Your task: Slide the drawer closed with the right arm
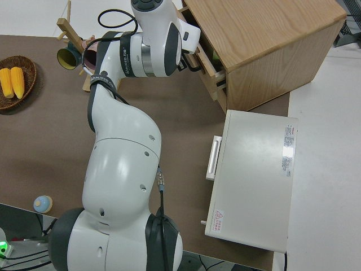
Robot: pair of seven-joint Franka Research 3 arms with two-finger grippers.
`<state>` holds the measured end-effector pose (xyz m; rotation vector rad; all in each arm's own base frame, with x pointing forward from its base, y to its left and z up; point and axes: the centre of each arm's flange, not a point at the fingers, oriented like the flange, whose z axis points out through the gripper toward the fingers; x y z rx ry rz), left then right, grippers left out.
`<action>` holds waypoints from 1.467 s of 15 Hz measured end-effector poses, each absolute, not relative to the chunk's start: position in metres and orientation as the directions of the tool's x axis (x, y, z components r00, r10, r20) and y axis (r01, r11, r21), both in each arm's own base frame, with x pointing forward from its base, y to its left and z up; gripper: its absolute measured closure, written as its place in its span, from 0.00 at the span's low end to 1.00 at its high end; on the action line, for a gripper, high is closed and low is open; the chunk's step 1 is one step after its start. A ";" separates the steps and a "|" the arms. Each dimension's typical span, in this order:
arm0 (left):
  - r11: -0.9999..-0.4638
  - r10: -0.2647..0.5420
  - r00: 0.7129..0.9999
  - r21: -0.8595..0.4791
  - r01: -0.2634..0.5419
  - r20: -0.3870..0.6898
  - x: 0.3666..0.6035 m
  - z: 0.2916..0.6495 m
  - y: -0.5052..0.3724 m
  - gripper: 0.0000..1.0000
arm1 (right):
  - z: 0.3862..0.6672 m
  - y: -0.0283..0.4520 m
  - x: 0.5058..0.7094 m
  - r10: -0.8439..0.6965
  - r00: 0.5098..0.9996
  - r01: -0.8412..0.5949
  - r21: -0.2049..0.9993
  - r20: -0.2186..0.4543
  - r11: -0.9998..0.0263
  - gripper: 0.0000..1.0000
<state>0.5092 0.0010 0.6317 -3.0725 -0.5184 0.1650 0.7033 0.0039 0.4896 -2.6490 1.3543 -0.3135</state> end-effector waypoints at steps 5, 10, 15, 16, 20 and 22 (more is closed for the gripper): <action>-0.945 0.328 0.939 -0.039 0.326 -0.101 0.509 0.632 0.001 0.00 | 0.477 -0.030 0.712 -0.809 0.571 -0.771 -0.250 0.138 -0.586 0.99; -0.945 0.328 0.939 -0.039 0.326 -0.101 0.509 0.632 0.001 0.00 | 0.472 -0.028 0.714 -0.791 0.591 -0.755 -0.239 0.157 -0.611 0.99; -0.945 0.328 0.939 -0.039 0.326 -0.101 0.509 0.632 0.001 0.00 | 0.473 -0.027 0.714 -0.791 0.591 -0.753 -0.240 0.159 -0.612 0.99; -0.945 0.328 0.939 -0.039 0.326 -0.101 0.509 0.632 0.001 0.00 | 0.476 -0.026 0.714 -0.788 0.594 -0.750 -0.240 0.166 -0.616 0.98; -0.945 0.328 0.939 -0.039 0.326 -0.101 0.509 0.632 0.001 0.00 | 0.499 0.011 0.699 -0.731 0.656 -0.700 -0.211 0.190 -0.683 0.79; -0.945 0.328 0.939 -0.039 0.326 -0.101 0.509 0.632 0.001 0.00 | 0.507 0.037 0.685 -0.671 0.715 -0.649 -0.171 0.195 -0.741 0.66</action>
